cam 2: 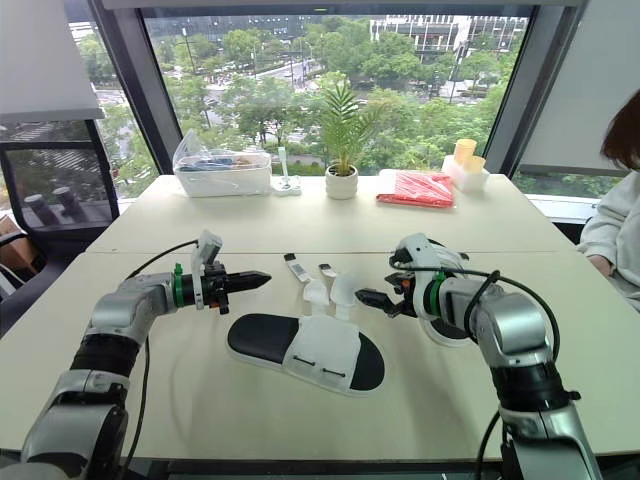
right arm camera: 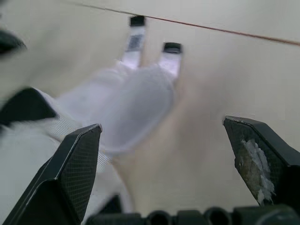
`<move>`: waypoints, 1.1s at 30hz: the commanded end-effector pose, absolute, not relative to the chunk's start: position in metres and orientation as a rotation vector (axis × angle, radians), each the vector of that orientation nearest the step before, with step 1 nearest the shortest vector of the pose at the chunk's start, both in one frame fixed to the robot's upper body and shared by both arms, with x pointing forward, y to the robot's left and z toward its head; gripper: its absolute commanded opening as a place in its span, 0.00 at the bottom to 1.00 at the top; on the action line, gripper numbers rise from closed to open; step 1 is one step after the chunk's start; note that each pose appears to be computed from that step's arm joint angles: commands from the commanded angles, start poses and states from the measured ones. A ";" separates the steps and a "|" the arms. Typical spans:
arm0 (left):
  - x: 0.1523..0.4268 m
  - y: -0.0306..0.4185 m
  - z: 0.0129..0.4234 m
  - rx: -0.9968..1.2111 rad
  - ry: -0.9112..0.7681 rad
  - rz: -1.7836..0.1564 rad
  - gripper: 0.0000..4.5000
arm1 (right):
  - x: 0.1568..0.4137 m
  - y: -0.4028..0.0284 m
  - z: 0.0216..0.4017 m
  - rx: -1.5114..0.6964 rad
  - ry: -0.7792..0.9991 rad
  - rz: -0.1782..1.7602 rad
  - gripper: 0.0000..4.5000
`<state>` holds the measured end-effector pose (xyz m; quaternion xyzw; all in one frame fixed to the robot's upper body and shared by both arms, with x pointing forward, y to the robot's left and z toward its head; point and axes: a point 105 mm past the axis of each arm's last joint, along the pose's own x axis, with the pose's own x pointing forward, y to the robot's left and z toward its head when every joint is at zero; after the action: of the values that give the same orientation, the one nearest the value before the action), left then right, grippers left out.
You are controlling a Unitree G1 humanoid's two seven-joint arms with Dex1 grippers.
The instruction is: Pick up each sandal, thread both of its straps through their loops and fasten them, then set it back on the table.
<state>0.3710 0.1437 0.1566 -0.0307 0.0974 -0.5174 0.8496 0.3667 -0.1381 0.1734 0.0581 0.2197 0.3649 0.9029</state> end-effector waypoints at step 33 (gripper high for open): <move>0.360 0.146 0.182 0.028 0.045 -0.935 0.00 | 0.428 -0.062 0.199 0.708 0.492 0.957 1.00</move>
<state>0.3619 0.1409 0.1657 0.0020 0.0537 -0.4565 0.8881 0.4243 -0.0686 0.1735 0.3372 0.2640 0.4238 0.7982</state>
